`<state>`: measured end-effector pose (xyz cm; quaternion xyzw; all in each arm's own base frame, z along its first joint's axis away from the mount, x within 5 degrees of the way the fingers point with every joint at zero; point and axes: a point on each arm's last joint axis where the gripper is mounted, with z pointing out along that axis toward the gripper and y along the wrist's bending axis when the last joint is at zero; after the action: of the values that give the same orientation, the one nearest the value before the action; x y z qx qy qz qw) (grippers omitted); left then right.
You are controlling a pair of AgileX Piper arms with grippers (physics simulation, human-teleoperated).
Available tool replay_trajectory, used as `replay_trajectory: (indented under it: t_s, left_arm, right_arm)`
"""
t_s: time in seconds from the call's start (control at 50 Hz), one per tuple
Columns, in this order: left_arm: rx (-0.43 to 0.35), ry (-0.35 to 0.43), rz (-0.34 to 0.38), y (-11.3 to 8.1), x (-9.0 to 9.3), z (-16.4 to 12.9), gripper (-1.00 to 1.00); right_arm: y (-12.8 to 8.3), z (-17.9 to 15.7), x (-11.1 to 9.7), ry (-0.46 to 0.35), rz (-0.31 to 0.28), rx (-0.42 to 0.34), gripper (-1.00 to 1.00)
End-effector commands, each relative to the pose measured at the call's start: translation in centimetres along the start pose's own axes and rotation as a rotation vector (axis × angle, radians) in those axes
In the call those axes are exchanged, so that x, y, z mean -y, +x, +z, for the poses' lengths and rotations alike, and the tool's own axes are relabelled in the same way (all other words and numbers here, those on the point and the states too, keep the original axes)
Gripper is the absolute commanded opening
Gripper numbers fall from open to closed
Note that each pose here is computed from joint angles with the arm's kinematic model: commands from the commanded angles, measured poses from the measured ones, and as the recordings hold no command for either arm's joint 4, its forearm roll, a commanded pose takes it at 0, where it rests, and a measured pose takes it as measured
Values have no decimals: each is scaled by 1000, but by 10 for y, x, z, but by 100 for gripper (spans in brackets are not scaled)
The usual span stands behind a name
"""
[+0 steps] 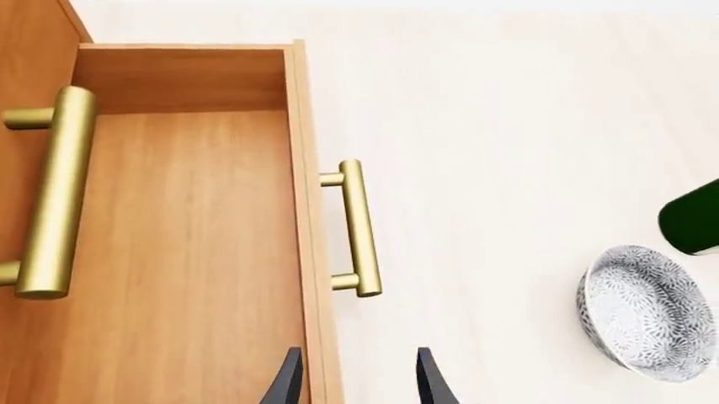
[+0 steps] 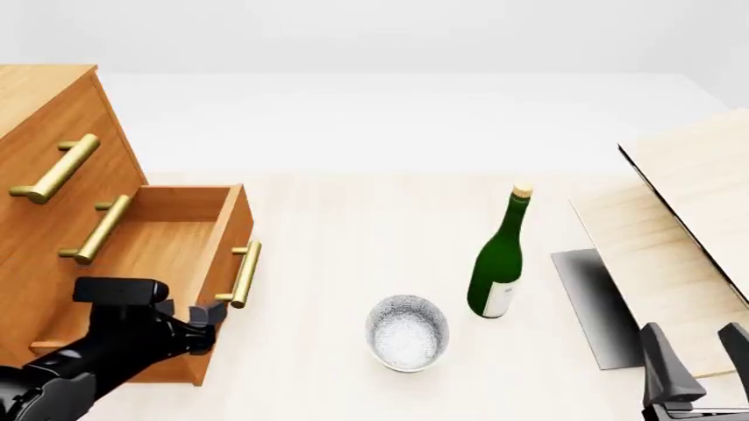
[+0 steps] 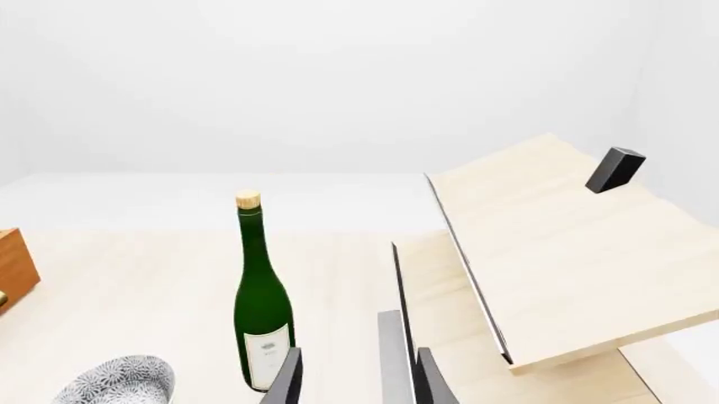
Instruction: Put the bowl in the bottom drawer of the cabinet and close it.
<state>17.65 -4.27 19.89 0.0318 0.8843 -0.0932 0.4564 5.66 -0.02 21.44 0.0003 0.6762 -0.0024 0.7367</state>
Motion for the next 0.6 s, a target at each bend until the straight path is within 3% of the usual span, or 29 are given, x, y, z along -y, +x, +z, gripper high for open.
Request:
replay_trajectory:
  t_s: [0.02,0.6]
  left_arm:
    - [-3,18,13,1,4,2,100]
    - [-24,81,39,3,20,14,100]
  right_arm:
    - [0,0,0,0,0,0,100]
    - [0,0,0,0,0,0,100]
